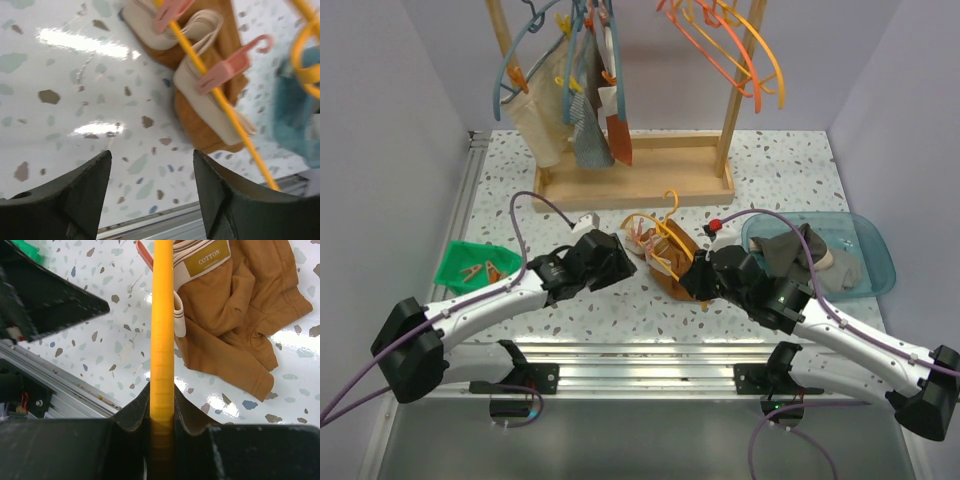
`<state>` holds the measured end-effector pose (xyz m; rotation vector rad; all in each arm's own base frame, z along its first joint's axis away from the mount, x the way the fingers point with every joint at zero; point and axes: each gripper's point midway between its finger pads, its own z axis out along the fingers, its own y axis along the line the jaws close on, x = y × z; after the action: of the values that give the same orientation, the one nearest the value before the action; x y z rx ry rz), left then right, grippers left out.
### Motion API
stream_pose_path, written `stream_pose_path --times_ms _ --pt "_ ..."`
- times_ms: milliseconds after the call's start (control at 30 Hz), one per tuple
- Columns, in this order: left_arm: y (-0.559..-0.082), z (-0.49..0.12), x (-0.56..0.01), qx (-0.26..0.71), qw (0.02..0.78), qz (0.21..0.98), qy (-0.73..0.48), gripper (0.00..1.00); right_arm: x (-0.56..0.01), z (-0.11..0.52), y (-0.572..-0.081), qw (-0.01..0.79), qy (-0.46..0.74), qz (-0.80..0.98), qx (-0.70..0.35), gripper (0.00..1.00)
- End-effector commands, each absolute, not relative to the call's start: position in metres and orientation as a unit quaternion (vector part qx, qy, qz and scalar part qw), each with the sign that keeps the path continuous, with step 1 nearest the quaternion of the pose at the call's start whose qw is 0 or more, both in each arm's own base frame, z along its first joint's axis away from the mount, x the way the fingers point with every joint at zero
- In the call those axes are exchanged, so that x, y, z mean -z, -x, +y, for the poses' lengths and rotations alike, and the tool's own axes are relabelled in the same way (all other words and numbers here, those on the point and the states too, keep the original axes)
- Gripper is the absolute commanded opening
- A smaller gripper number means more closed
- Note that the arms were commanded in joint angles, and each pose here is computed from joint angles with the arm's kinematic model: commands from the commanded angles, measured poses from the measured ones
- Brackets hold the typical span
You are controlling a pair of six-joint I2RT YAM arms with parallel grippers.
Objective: Remove the underwear clipped to the hanger
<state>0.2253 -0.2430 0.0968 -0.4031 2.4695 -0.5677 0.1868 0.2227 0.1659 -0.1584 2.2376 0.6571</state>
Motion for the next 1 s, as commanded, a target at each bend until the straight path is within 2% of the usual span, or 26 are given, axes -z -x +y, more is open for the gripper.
stream_pose_path --times_ms 0,100,233,267,467,633,867,967 --pt "-0.246 -0.267 -0.158 0.32 0.334 0.865 0.193 0.73 -0.188 0.225 -0.194 0.416 0.051 0.866 -0.272 0.0" --pt "-0.257 -0.277 -0.18 0.339 0.34 0.856 0.19 0.88 -0.186 0.223 -0.192 0.414 0.054 0.868 -0.27 0.0" --pt "-0.273 -0.291 -0.184 0.302 0.338 0.878 0.156 0.95 -0.185 0.221 -0.191 0.415 0.056 0.868 -0.268 0.0" --pt "-0.275 -0.292 -0.169 0.276 0.326 0.892 0.147 0.95 -0.185 0.221 -0.191 0.415 0.056 0.868 -0.269 0.0" --pt "-0.298 -0.301 -0.167 0.216 0.347 0.906 0.106 0.94 -0.188 0.222 -0.191 0.418 0.058 0.865 -0.272 0.0" --pt "-0.299 -0.293 -0.167 0.178 0.357 0.912 0.092 0.89 -0.19 0.221 -0.193 0.424 0.058 0.862 -0.27 0.0" --pt "-0.286 -0.279 -0.167 0.179 0.36 0.909 0.111 0.85 -0.191 0.222 -0.196 0.427 0.055 0.861 -0.27 0.0" --pt "-0.275 -0.268 -0.171 0.219 0.368 0.889 0.161 0.84 -0.192 0.222 -0.196 0.43 0.051 0.859 -0.272 0.0"
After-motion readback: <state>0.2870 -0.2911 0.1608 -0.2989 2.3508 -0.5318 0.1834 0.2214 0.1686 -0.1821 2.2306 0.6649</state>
